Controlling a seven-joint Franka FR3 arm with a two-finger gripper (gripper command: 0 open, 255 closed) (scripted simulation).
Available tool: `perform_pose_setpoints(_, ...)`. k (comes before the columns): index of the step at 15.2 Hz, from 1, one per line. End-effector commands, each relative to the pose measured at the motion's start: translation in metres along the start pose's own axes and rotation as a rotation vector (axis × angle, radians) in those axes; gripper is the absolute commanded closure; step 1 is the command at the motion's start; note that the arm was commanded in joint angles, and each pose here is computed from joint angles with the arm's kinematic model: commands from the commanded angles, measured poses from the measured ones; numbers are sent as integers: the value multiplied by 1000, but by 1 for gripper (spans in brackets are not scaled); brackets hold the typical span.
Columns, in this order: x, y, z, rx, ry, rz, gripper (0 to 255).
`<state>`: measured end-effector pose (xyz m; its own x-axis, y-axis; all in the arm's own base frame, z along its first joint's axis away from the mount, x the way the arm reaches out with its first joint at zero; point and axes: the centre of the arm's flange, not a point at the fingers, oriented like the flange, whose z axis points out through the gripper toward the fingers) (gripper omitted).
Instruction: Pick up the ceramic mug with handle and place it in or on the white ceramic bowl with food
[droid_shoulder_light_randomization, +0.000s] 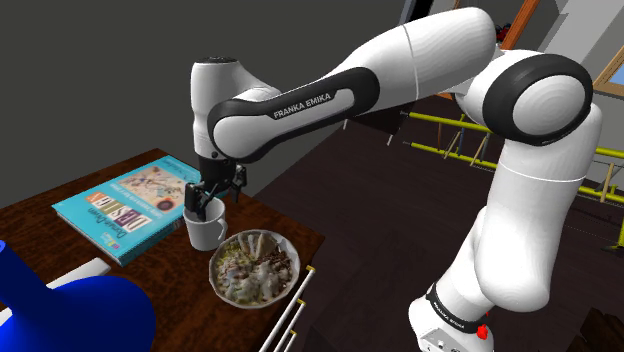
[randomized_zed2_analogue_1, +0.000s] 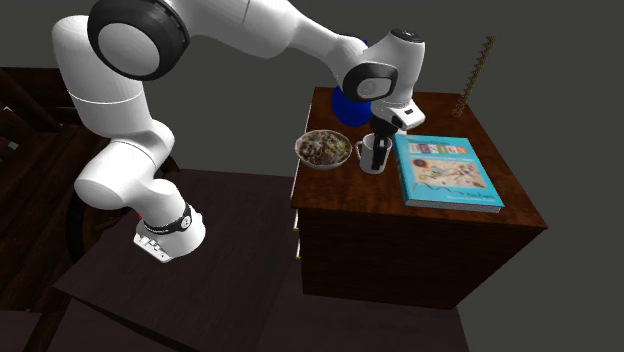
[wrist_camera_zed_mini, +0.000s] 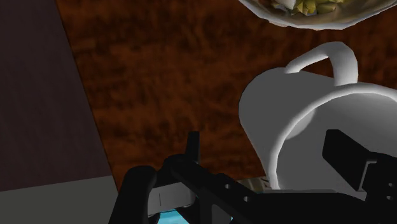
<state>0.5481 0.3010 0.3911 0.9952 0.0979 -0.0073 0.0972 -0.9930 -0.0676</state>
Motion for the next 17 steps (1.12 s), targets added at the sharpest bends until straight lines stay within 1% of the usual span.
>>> perform_pose_setpoints(1, -1, 0, 2, 0, 0, 0, 0)
perform_pose_setpoints(6, -1, 0, 2, 0, 0, 0, 0)
perform_pose_setpoints(7, -1, 0, 2, 0, 0, 0, 255)
perform_pose_setpoints(16, -1, 0, 2, 0, 0, 0, 255)
perform_pose_setpoints(17, -1, -1, -3, 0, 0, 0, 255)
